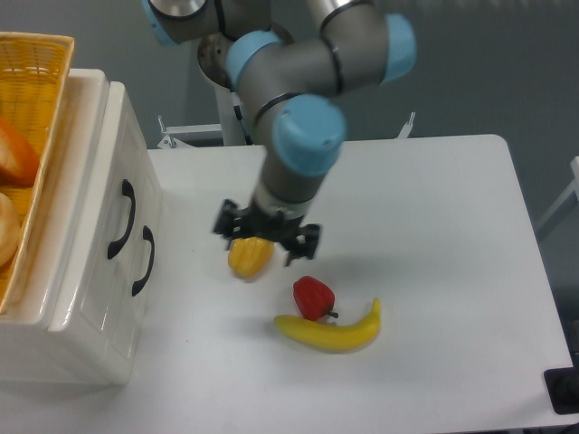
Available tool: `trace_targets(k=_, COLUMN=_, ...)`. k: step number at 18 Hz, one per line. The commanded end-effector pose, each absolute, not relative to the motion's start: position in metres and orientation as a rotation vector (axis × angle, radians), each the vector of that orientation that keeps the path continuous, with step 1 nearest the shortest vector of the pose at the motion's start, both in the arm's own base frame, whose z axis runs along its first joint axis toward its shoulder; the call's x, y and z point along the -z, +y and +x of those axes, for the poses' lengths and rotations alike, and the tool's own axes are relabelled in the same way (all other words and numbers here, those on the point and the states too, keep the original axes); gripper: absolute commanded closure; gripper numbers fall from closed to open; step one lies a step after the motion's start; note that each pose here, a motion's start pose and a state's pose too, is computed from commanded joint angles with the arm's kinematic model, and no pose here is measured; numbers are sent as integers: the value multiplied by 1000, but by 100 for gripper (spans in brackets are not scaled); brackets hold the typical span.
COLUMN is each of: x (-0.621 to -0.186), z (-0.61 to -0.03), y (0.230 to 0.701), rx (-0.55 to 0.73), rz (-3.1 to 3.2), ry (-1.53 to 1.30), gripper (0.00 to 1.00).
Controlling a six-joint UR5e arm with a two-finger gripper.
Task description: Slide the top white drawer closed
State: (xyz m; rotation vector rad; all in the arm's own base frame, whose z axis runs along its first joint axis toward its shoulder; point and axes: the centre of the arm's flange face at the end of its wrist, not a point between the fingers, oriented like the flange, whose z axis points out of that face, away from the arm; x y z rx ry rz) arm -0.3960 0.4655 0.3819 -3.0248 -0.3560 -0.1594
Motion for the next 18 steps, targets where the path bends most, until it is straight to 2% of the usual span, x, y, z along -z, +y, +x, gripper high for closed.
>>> trace_targets(k=7, x=-419, z=-432, y=399, rx=34, rz=-3057, ry=-293, gripper=0)
trace_targets(k=11, x=-451, z=-439, y=354, rx=-20, rz=-3083, ry=-139, gripper=0)
trace_targets(k=18, x=-475, z=-448, y=307, rx=-108, rz=-3104, ry=127, gripper=0)
